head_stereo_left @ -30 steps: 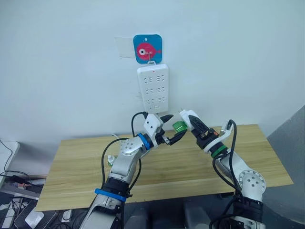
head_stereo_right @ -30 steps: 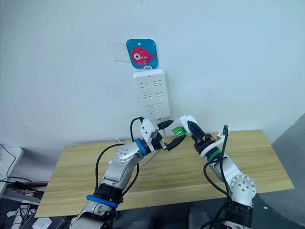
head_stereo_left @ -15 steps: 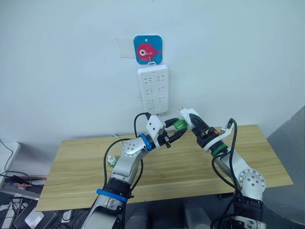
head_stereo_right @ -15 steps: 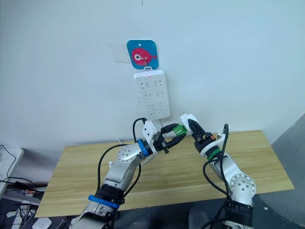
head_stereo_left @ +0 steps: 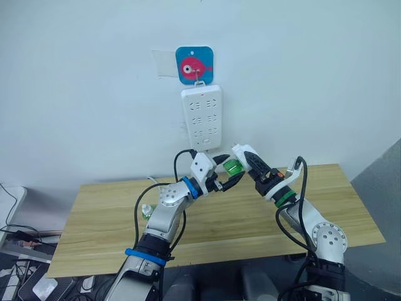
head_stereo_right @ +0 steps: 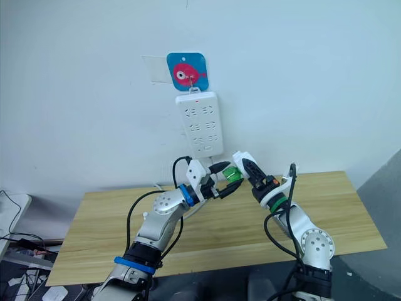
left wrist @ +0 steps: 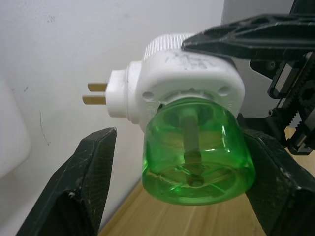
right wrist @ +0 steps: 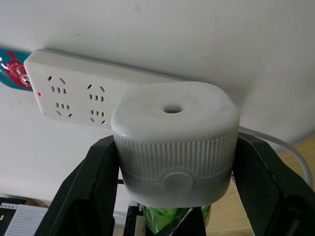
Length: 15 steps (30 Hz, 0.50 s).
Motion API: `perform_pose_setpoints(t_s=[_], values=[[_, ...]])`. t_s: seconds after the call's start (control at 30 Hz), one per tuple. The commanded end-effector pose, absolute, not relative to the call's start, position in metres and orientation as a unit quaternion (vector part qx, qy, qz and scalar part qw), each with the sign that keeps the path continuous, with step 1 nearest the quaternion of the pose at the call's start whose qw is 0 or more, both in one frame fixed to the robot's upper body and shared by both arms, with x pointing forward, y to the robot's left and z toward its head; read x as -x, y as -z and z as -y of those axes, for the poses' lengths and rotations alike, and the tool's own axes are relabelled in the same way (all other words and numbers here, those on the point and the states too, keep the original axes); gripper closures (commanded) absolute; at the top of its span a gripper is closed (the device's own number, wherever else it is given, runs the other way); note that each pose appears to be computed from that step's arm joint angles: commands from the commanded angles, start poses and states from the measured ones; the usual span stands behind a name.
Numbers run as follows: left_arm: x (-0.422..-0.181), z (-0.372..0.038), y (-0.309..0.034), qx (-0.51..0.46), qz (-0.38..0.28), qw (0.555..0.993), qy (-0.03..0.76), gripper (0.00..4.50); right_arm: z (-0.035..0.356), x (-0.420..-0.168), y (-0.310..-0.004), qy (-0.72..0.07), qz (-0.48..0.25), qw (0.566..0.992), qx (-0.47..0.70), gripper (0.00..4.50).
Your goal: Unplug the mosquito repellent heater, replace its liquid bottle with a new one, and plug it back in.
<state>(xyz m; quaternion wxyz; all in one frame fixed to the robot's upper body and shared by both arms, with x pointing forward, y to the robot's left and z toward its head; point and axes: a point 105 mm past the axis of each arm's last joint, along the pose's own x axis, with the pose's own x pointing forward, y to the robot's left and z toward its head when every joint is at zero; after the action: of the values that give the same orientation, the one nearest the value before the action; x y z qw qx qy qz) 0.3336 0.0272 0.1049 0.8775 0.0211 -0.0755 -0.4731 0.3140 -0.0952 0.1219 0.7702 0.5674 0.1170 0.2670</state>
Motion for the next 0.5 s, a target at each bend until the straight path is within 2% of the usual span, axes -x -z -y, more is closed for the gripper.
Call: perform_pose_setpoints(t_s=[0.03,0.23,0.33,0.43,0.5], values=[[-0.3360,-0.0314,-0.1095,-0.023,0.085,0.882,0.463,0.73,0.0910,-0.3094,-0.1474,-0.309,-0.081,0.758,-0.569,1.59],[-0.3363,-0.0320,-0.1125,-0.017,0.090,0.883,0.461,0.73,0.0907,-0.3094,-0.1476,-0.311,-0.082,0.758,-0.568,1.59],[-0.3354,-0.0318,-0.1143,-0.013,0.093,0.881,0.463,1.34,0.0903,-0.3095,-0.1476,-0.311,-0.083,0.757,-0.568,1.59],[-0.3342,-0.0316,-0.1157,-0.011,0.096,0.880,0.464,2.20,0.0895,-0.3091,-0.1469,-0.311,-0.084,0.757,-0.569,1.59],[-0.3338,-0.0316,-0.1160,-0.011,0.096,0.880,0.465,2.26,0.0888,-0.3089,-0.1459,-0.311,-0.086,0.757,-0.567,1.59]])
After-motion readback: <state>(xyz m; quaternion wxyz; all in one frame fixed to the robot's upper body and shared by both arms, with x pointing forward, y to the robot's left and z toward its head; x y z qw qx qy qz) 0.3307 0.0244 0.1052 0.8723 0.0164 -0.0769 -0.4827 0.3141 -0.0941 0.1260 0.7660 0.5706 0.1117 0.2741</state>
